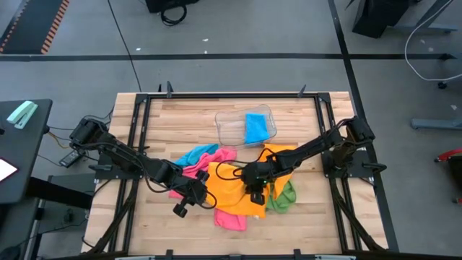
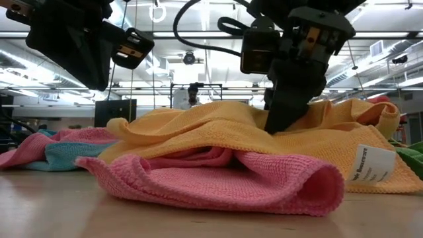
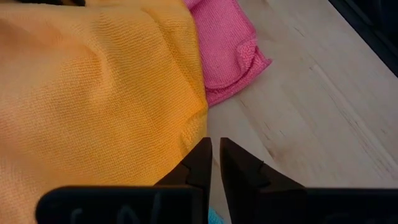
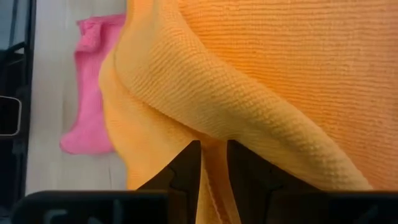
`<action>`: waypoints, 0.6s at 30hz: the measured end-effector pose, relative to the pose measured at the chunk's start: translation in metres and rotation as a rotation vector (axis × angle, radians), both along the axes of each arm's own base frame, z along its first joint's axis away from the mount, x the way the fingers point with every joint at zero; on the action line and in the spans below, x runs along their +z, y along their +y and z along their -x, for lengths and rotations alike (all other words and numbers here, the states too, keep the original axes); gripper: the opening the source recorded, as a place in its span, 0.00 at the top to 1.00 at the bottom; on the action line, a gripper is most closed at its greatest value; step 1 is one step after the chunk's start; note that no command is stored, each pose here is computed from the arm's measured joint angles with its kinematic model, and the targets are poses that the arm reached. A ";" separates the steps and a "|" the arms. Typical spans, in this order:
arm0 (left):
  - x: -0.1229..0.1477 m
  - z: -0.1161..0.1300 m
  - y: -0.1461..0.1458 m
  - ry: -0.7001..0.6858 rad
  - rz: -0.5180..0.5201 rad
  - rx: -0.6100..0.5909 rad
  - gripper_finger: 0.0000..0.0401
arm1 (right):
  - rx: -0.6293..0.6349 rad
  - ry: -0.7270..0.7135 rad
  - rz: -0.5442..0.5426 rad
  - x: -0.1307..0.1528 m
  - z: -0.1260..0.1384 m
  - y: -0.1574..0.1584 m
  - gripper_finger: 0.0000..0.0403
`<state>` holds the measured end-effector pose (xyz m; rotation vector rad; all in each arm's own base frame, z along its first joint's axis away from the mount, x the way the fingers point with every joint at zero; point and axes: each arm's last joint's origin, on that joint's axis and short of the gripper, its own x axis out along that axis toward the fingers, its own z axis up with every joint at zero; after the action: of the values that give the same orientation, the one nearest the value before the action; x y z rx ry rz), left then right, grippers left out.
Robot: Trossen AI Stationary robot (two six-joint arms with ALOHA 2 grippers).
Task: Fold microfiber towels
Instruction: Fold the left yellow microfiber cloth
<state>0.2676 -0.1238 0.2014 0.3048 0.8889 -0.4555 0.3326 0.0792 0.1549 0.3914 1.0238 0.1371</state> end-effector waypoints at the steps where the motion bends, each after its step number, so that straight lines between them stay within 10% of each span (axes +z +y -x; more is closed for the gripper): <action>1: 0.000 0.000 0.000 0.000 0.000 0.000 0.89 | 0.006 -0.002 0.008 0.000 0.000 0.001 0.78; 18: 0.000 0.000 0.000 0.002 -0.002 -0.001 0.90 | 0.079 -0.027 0.219 -0.003 0.006 0.013 0.90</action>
<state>0.2675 -0.1237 0.2012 0.3063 0.8910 -0.4559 0.3262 0.0917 0.1523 0.1496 1.0168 0.0990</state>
